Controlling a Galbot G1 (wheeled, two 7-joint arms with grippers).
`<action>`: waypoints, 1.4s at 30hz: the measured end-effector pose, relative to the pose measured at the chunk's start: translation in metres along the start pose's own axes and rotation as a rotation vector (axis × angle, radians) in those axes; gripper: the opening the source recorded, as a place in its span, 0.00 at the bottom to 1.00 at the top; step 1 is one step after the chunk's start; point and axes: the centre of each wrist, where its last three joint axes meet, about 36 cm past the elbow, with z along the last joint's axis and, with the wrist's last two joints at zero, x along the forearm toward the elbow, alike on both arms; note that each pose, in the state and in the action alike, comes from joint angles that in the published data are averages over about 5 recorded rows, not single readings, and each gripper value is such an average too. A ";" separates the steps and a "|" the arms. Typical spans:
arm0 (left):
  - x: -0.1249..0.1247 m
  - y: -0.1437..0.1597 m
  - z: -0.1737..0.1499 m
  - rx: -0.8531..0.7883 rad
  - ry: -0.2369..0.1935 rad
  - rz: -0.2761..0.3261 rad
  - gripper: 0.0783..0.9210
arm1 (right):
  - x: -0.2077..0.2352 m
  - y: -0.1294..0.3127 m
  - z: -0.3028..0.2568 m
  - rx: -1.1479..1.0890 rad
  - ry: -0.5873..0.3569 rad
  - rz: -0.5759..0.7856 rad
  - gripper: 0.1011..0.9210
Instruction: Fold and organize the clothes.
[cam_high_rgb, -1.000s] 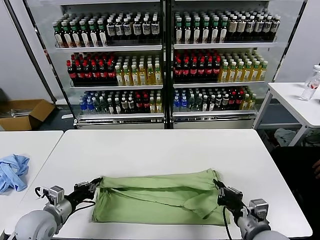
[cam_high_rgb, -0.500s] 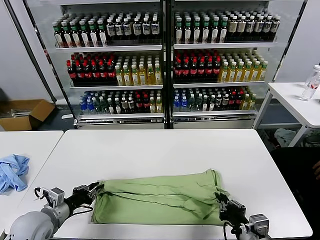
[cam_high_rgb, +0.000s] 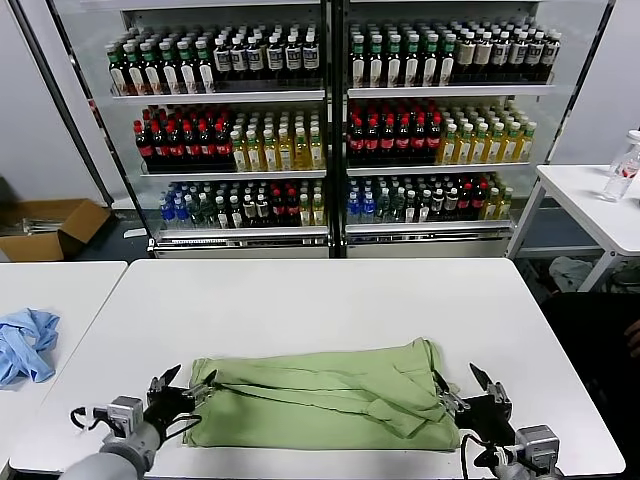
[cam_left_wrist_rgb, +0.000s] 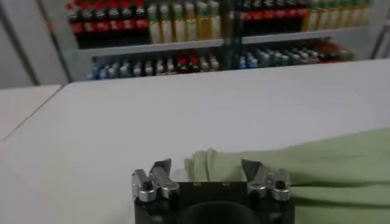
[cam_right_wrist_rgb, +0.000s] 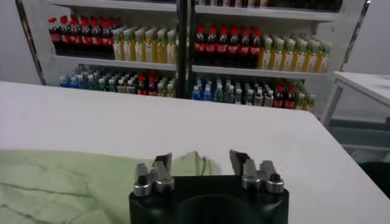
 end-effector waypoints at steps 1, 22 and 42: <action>0.000 -0.004 0.001 0.024 0.001 -0.016 0.85 | 0.000 0.000 0.000 0.003 -0.002 0.001 0.84; -0.008 -0.049 0.017 0.254 0.072 -0.116 0.58 | -0.007 0.003 0.011 0.037 -0.017 0.026 0.88; -0.016 -0.052 0.005 0.177 0.001 -0.169 0.01 | -0.006 0.003 0.009 0.062 -0.041 0.048 0.88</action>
